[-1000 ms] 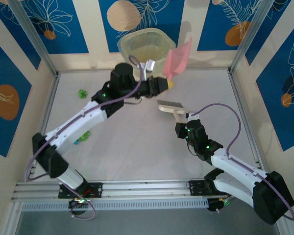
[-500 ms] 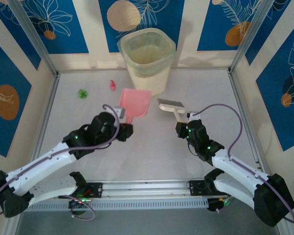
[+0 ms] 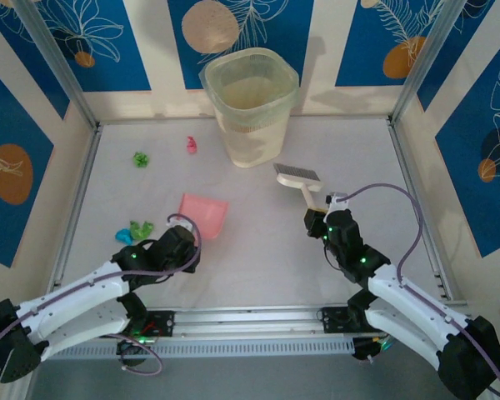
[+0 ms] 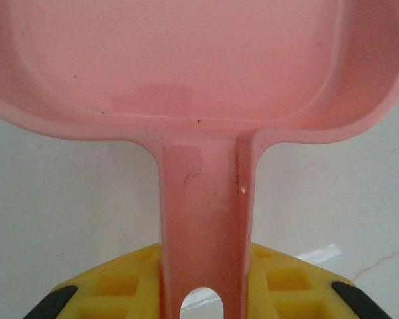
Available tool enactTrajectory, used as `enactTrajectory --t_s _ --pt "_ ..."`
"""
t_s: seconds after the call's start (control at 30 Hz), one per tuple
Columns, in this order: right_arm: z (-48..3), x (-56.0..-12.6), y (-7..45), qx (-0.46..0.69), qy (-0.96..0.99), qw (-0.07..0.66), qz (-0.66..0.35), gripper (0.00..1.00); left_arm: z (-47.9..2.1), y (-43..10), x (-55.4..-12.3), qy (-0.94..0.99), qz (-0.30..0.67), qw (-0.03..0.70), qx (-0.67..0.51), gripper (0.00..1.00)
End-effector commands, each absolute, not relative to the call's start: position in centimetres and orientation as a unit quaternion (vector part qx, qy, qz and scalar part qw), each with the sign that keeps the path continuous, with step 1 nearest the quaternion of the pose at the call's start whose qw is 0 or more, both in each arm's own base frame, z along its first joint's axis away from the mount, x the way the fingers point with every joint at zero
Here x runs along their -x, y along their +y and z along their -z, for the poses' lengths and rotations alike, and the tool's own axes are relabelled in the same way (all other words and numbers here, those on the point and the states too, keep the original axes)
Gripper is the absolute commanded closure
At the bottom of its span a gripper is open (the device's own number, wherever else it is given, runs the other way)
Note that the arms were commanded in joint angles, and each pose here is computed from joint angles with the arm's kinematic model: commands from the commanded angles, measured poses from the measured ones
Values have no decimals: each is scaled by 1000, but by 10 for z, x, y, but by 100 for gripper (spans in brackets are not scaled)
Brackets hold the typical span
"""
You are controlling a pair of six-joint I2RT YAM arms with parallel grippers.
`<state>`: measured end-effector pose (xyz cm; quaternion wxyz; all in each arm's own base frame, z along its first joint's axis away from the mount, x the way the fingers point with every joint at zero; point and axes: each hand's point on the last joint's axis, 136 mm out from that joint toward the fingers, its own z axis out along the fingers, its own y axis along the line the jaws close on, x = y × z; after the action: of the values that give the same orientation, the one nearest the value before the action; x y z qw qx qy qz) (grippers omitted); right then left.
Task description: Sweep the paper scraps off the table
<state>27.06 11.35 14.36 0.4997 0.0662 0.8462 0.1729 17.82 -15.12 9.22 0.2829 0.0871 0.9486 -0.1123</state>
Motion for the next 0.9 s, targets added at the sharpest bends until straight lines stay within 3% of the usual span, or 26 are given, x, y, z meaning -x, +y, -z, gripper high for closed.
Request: enactTrajectory --t_s 0.0,0.23,0.63,0.87 --pt "-172 -274 112 -92 836 510 -183 100 -84 -149 -184 950 89 281 -101 100" --pt "-192 -257 139 -87 866 442 -219 100 -61 -155 -188 955 82 257 -124 100" --pt "-236 -193 241 64 882 369 -286 100 -40 -160 -189 963 109 221 -112 100" --pt "-263 -219 301 125 863 427 -238 100 -37 -161 -185 963 125 213 -105 100"
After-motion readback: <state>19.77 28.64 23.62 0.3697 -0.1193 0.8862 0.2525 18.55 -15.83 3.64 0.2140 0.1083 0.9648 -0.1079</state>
